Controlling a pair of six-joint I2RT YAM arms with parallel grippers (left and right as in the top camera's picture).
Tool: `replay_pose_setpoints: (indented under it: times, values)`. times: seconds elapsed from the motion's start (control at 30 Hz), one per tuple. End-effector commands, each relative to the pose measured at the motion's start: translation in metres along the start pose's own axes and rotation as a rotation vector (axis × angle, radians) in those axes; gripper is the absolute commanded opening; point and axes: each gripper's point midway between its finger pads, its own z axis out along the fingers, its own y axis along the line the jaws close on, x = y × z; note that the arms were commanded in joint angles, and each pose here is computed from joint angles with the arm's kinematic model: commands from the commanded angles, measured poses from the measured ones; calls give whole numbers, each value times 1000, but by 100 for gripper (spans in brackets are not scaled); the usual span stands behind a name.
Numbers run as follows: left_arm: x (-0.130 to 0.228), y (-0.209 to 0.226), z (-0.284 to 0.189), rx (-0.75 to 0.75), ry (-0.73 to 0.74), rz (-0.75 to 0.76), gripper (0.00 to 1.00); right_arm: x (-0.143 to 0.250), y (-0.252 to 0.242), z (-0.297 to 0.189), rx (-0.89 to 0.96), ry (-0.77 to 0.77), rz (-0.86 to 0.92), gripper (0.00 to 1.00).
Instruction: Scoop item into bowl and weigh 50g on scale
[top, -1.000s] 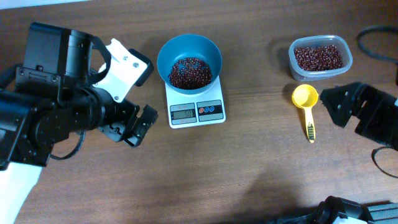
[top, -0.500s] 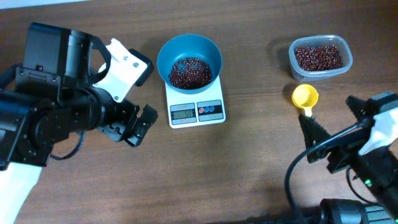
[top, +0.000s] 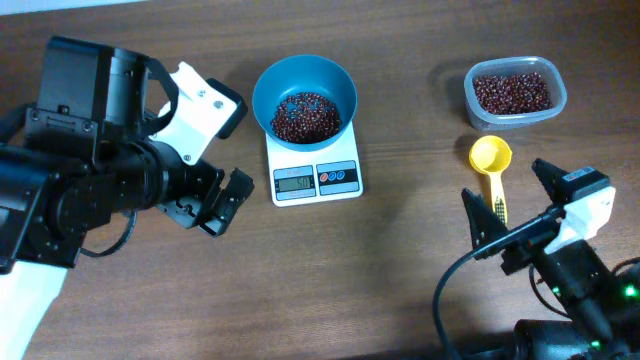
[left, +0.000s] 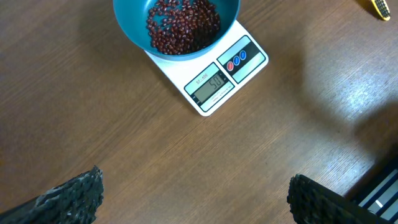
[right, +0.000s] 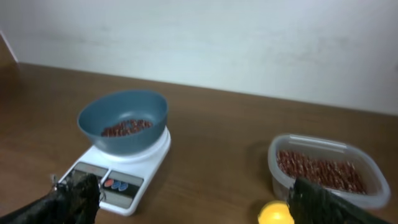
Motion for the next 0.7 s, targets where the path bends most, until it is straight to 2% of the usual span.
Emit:
replay_pose_setpoints:
  times: [0.0,0.07,0.43,0.5,0.67]
  values:
    - [-5,0,-6,-10,-23,-3,99,15,9,12,-52,-6,-24,99]
    - [-5,0,-6,-10,-23,-3,99,16,19,18,-102,-38,-43,99]
    - [-5,0,-6,-10,-22,-3,99,40,21,38,-89,-72,-62,99]
    - [-5,0,-6,-9,-22,-3,99,54,20,42,-90,-57,-58,99]
    - [-5,0,-6,-10,-22,-3,99,53,19,43,-84,-66,-60,99]
